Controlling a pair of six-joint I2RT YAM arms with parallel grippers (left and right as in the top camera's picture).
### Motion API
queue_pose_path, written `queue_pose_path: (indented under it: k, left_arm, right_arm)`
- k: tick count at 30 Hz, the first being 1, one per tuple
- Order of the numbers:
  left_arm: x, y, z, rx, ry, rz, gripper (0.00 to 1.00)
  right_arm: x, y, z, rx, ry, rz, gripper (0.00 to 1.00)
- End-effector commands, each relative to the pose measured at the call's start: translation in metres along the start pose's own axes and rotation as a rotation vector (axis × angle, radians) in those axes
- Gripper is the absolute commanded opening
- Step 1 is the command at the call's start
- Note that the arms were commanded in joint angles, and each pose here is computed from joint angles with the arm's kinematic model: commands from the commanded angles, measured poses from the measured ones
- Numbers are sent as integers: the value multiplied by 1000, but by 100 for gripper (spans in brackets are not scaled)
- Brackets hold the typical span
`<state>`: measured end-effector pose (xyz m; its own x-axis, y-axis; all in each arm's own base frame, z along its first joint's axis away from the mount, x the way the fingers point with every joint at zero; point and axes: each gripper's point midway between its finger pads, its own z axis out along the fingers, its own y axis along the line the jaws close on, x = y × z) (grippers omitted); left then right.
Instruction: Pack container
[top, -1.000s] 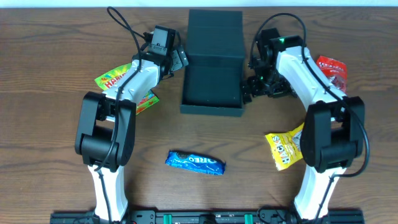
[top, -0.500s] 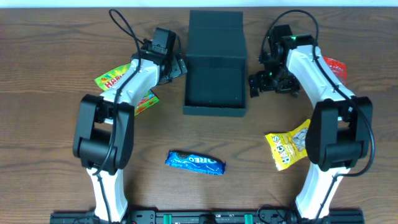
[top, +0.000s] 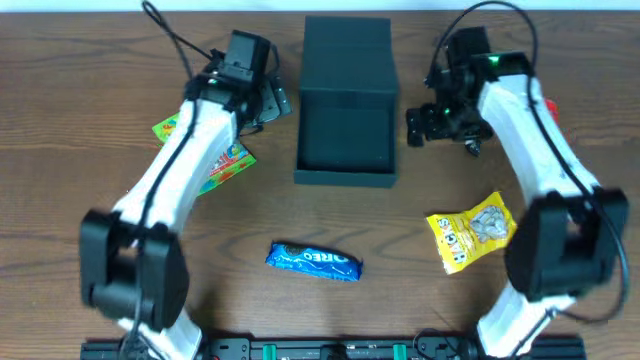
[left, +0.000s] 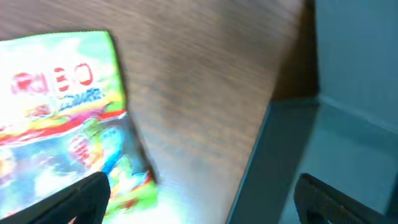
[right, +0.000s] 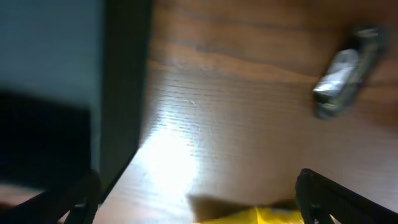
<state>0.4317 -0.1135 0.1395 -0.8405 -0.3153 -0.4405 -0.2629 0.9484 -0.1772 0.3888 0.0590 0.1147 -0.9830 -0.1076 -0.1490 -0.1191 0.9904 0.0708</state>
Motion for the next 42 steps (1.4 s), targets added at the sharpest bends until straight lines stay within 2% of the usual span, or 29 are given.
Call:
queue_pose_path:
  k: [1, 9, 16, 20, 24, 31, 42]
  left_arm:
    - [-8, 3, -45, 14, -55, 70, 95]
    - [30, 37, -115, -28, 18, 146, 95]
    - [49, 57, -167, 17, -72, 176, 95]
    - [60, 71, -174, -4, -87, 174, 95]
    - [67, 76, -173, -22, -67, 177, 96]
    - [69, 78, -173, -27, -56, 179, 95]
    - [83, 87, -173, -59, 4, 188, 95]
  right_arm:
    - [1, -9, -32, 41, -69, 11, 99]
    - [23, -37, -66, 83, -78, 76, 99]
    - [42, -97, -83, 130, -77, 245, 99]
    - [54, -140, -88, 199, -77, 326, 99]
    - [49, -173, -94, 212, -156, 410, 99]
    - [33, -204, -99, 236, -253, 412, 99]
    - [7, -222, -31, 176, -200, 337, 99]
